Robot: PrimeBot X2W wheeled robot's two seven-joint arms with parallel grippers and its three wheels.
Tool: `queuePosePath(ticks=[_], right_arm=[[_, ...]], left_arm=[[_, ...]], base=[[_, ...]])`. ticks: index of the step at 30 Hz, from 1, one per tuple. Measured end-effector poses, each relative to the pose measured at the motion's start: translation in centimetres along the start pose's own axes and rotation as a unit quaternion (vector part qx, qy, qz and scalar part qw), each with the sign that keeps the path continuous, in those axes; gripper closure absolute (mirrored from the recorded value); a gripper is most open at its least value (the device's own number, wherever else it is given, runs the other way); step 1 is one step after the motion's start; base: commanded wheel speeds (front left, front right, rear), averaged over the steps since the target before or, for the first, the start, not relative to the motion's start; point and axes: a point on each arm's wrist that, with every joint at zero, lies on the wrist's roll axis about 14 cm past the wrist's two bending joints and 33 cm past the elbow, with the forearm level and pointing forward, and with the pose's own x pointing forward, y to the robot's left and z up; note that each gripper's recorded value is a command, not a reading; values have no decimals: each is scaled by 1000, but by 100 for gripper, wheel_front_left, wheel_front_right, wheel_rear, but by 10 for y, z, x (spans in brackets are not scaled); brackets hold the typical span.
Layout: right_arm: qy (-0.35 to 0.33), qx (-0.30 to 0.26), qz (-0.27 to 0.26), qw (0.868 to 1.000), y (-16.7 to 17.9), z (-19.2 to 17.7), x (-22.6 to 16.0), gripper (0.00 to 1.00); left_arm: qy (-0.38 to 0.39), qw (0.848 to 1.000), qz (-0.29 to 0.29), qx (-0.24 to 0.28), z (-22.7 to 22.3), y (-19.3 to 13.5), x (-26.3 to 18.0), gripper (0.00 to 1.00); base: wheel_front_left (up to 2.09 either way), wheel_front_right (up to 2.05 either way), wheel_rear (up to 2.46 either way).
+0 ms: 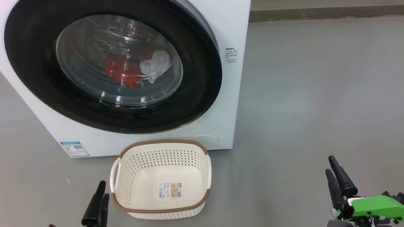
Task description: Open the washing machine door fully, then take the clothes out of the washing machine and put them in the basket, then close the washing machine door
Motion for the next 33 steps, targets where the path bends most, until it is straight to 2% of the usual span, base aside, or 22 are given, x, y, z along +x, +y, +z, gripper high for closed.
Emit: queuePosePath(ticks=[10, 19, 33], right_arm=[[0, -39, 0, 999, 1, -3, 1, 0], [5, -93, 0, 996, 1, -5, 2, 0], [8, -202, 1, 979, 1, -7, 3, 0]], left_arm=[[-5, 999, -8, 51, 1, -6, 1, 0], [-7, 992, -11, 124, 1, -9, 0, 0], [-13, 973, -25, 230, 0, -18, 0, 0]], base=[[0, 0, 0], [0, 0, 0], [0, 0, 0]])
